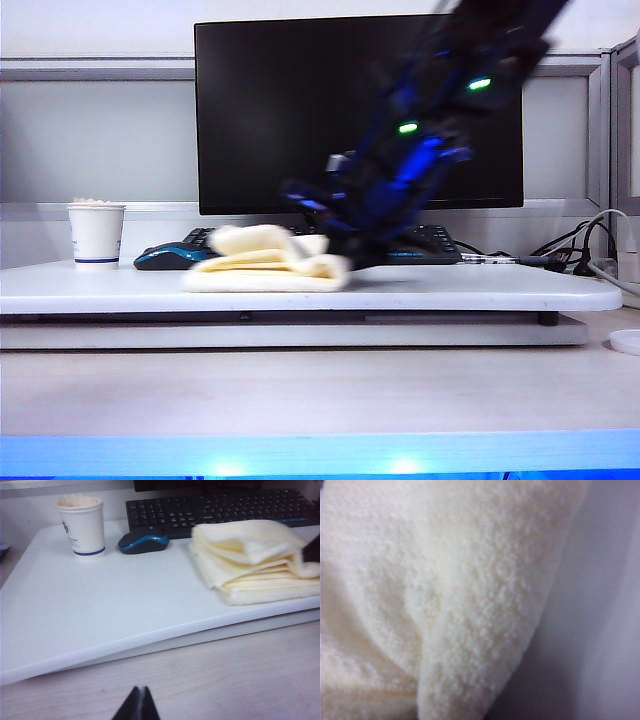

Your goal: Wipe the tabletop with a clean cloth to remove dust and stains.

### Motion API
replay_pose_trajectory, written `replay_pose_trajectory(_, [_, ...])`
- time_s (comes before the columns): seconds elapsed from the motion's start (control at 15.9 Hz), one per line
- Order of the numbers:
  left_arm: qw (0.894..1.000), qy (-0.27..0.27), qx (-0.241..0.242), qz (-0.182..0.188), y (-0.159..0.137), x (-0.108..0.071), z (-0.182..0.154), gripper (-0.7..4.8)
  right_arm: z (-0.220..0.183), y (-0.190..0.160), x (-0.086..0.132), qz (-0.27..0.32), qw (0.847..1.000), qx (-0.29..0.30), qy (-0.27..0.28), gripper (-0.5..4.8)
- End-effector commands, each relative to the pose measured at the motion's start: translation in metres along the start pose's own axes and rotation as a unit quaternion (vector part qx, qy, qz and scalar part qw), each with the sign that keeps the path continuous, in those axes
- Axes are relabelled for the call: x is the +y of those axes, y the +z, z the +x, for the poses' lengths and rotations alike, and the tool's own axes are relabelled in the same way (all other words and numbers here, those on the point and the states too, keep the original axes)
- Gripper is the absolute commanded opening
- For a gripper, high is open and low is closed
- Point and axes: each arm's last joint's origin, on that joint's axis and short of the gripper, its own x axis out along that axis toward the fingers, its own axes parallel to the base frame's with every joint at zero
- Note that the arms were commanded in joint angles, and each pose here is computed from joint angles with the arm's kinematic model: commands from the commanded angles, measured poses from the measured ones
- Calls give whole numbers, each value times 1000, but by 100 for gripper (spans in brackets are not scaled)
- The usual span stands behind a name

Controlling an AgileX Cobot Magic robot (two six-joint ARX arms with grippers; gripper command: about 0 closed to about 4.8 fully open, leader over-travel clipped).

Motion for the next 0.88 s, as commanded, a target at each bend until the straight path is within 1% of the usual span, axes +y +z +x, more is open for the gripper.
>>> replay_pose_trajectory(0.06, [1000,-2,-5,-12,1,0,0,-5,10,-17,4,6,997,72,-14,129])
replay_pose_trajectory(0.19, [1000,-2,-5,-12,1,0,0,-5,7,-14,4,7,998,69,-14,292])
replay_pose_trajectory(0.25, [1000,-2,-5,-12,1,0,0,-5,4,-11,6,6,998,59,-18,384])
replay_pose_trajectory(0.31, [1000,-2,-5,-12,1,0,0,-5,0,-8,7,1,998,52,-18,417])
replay_pose_trajectory(0.44, [1000,-2,-5,-12,1,0,0,-5,-11,1,9,-8,999,32,-19,424])
replay_pose_trajectory(0.57, [1000,-2,-5,-12,1,0,0,-5,-47,24,15,-35,998,-26,-38,418])
replay_pose_trajectory(0.63, [1000,-2,-5,-12,1,0,0,-5,-101,53,20,-71,991,-105,-45,408])
replay_pose_trajectory(0.69, [1000,-2,-5,-12,1,0,0,-5,-120,61,17,-75,988,-126,-48,402])
replay_pose_trajectory(0.75, [1000,-2,-5,-12,1,0,0,-5,-146,72,4,-82,984,-145,-68,372])
replay_pose_trajectory(0.82, [1000,-2,-5,-12,1,0,0,-5,-153,75,-4,-81,983,-148,-75,372])
replay_pose_trajectory(0.88, [1000,-2,-5,-12,1,0,0,-5,-166,77,-20,-72,983,-149,-84,372])
